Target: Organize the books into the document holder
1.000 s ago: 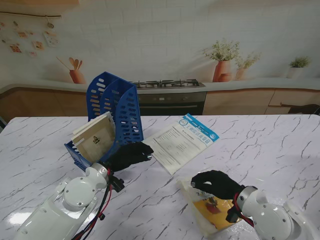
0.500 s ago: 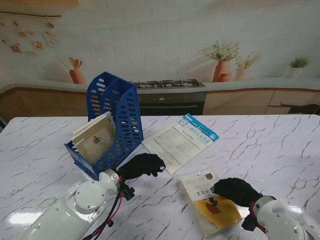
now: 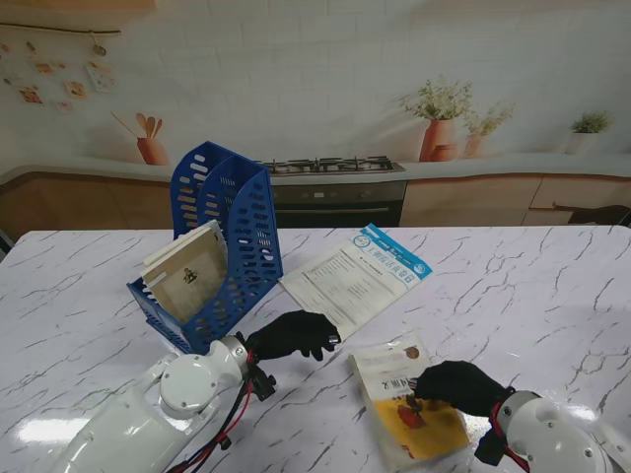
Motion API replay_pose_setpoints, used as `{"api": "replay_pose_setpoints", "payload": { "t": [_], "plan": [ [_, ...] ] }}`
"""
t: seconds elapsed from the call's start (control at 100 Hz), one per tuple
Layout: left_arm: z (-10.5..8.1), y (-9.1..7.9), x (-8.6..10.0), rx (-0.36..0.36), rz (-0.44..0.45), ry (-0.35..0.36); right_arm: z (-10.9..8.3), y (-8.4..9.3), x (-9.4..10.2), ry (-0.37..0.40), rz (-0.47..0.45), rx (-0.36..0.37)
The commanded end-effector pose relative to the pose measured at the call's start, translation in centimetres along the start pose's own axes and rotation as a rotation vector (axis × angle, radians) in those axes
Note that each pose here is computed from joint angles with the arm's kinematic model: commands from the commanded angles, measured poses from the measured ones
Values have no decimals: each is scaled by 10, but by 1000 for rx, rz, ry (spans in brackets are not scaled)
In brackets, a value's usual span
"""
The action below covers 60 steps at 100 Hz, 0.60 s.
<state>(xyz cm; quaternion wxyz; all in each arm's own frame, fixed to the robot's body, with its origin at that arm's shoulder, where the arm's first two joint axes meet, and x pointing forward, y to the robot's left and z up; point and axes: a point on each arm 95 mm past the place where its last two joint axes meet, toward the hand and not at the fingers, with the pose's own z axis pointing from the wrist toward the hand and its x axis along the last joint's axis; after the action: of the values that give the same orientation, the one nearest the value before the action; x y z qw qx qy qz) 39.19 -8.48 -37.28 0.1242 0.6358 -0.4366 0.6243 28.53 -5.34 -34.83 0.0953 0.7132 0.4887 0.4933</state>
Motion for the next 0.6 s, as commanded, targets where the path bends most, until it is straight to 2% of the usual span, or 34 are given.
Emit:
{"api": "replay_pose_setpoints", "payload": {
  "t": [0.0, 0.11, 0.23, 0.34, 0.46, 0.59],
  "plan": [
    [1, 5, 2, -8, -11, 20, 0, -24, -6, -10, 28, 72],
    [-1, 4, 2, -9, -12, 17, -2, -17, -4, -16, 12, 12],
    [-2, 4, 1, -2, -17, 14, -6, -4, -5, -44, 0, -123],
    [-4, 2, 2, 7, -24, 11, -7, 4, -8, -62, 14, -212],
    [-7, 1, 3, 17, -15, -1, -6, 11, -11, -99, 42, -236],
    [-11, 3, 4, 24, -24, -43, -4, 17, -13, -177, 46, -184]
  ]
}}
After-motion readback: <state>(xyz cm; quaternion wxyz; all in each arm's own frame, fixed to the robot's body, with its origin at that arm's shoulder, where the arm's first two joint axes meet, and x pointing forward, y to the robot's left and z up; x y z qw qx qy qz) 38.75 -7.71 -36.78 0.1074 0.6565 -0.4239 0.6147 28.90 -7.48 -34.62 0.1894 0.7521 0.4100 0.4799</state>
